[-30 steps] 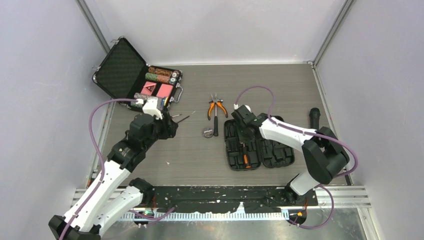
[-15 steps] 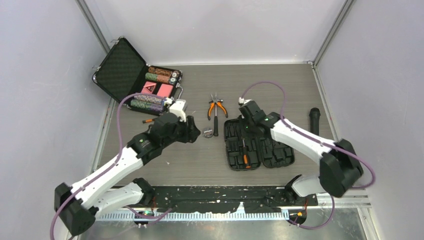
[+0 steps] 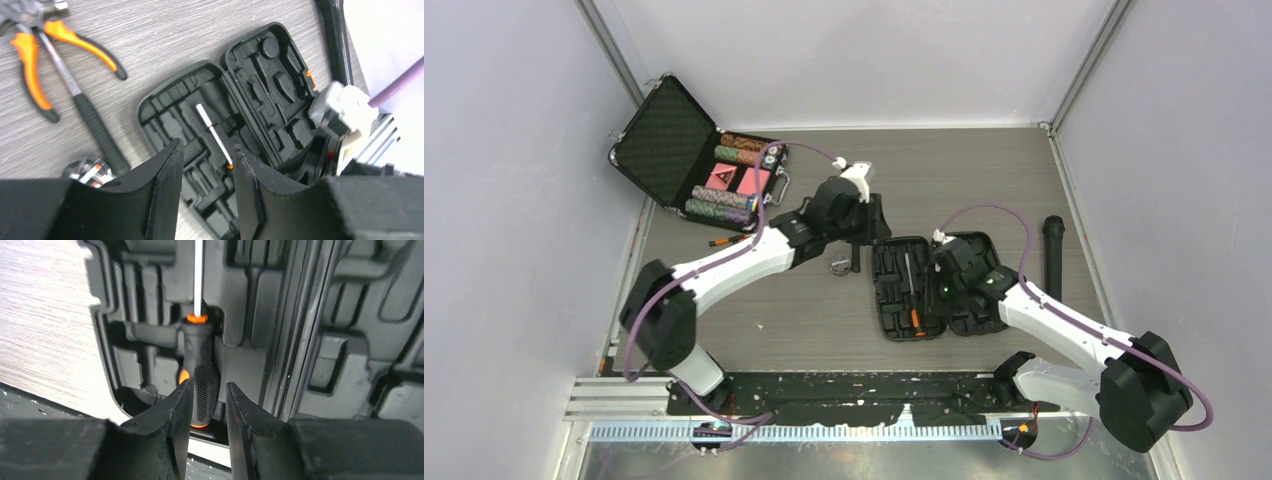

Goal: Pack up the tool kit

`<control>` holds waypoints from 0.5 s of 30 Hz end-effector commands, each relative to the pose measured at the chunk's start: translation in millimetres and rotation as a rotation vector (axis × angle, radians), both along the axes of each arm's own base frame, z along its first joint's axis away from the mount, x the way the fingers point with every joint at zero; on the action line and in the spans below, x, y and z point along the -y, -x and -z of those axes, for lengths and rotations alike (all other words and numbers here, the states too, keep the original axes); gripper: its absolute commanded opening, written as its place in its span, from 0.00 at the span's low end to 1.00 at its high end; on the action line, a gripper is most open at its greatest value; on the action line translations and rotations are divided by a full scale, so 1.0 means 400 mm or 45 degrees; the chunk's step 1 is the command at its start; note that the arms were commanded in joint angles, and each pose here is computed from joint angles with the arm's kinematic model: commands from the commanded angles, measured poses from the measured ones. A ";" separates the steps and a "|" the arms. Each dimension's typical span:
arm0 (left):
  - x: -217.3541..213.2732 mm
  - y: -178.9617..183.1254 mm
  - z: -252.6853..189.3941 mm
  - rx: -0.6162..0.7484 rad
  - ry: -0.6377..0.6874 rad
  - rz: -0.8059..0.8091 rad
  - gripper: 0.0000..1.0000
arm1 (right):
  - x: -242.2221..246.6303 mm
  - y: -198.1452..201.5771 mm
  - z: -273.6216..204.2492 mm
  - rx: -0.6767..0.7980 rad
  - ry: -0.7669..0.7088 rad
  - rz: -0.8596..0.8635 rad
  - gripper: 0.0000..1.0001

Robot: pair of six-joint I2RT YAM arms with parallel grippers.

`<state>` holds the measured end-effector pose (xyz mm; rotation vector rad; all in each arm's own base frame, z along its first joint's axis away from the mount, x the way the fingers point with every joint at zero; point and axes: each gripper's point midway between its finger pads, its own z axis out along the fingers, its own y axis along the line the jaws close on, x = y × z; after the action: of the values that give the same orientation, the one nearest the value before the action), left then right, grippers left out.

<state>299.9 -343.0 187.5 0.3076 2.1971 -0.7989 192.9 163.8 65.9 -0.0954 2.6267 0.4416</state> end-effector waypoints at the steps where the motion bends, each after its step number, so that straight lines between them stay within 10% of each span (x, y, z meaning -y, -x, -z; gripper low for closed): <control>1: 0.112 -0.035 -0.027 -0.011 0.139 0.068 0.39 | -0.046 0.006 -0.010 0.020 -0.180 0.003 0.37; 15: 0.248 -0.029 0.131 -0.238 0.133 0.149 0.16 | -0.048 0.020 0.037 -0.018 -0.208 -0.001 0.38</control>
<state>310.6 -424.8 115.0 0.3188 2.3720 -0.9505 178.4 176.1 43.9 -0.0464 2.6259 0.6125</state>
